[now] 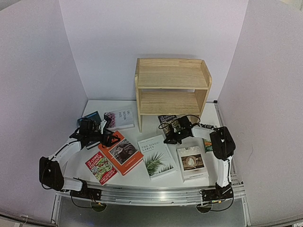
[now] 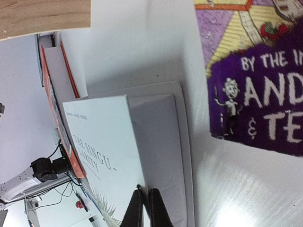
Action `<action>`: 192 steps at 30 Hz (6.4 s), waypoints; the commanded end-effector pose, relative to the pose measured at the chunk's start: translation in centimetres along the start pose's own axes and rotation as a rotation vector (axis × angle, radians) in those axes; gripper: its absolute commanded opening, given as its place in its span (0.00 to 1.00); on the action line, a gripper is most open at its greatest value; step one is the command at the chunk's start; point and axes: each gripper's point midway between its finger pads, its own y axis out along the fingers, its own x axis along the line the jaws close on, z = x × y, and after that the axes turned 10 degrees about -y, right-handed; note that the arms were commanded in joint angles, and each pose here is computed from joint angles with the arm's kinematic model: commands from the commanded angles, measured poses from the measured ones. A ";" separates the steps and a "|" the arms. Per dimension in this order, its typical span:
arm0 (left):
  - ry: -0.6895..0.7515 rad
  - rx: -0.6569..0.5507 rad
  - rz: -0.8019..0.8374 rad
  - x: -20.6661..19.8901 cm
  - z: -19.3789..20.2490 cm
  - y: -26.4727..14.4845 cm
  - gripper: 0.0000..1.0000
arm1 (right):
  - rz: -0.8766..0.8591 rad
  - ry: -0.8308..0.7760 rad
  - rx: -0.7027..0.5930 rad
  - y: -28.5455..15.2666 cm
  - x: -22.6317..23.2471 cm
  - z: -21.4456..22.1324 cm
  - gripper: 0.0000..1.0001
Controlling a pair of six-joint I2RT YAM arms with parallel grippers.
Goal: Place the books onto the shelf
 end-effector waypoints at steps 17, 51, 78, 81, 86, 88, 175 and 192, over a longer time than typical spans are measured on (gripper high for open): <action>0.070 0.460 0.187 -3.2 0.8 6.8 0.92 | -0.130 -0.443 -0.190 -2.1 11.6 0.5 0.00; -0.022 0.466 0.232 -6.0 -0.5 12.5 0.00 | -0.036 -0.474 -0.346 -2.7 11.7 -3.1 0.13; -0.394 0.432 -0.032 -5.4 -3.4 10.7 0.00 | 1.010 -1.420 -0.389 5.1 22.0 10.4 0.92; -0.405 0.428 -0.031 -5.4 -3.4 10.7 0.00 | 1.270 -1.433 -0.418 5.9 20.4 8.7 0.93; -0.411 0.422 -0.026 -5.6 -3.3 10.6 0.00 | 1.553 -1.379 -0.500 4.7 19.9 7.0 0.95; -0.412 0.422 -0.022 -5.6 -3.3 10.5 0.00 | 1.577 -1.356 -0.520 4.4 19.6 6.8 0.95; 0.115 -0.352 -0.154 -8.0 -7.4 -10.1 1.00 | 0.856 -0.818 -1.465 -50.3 26.9 -19.4 0.19; 0.112 -0.347 -0.161 -7.7 -7.1 -9.9 1.00 | 0.986 -0.739 -1.447 -49.9 22.4 -22.0 0.17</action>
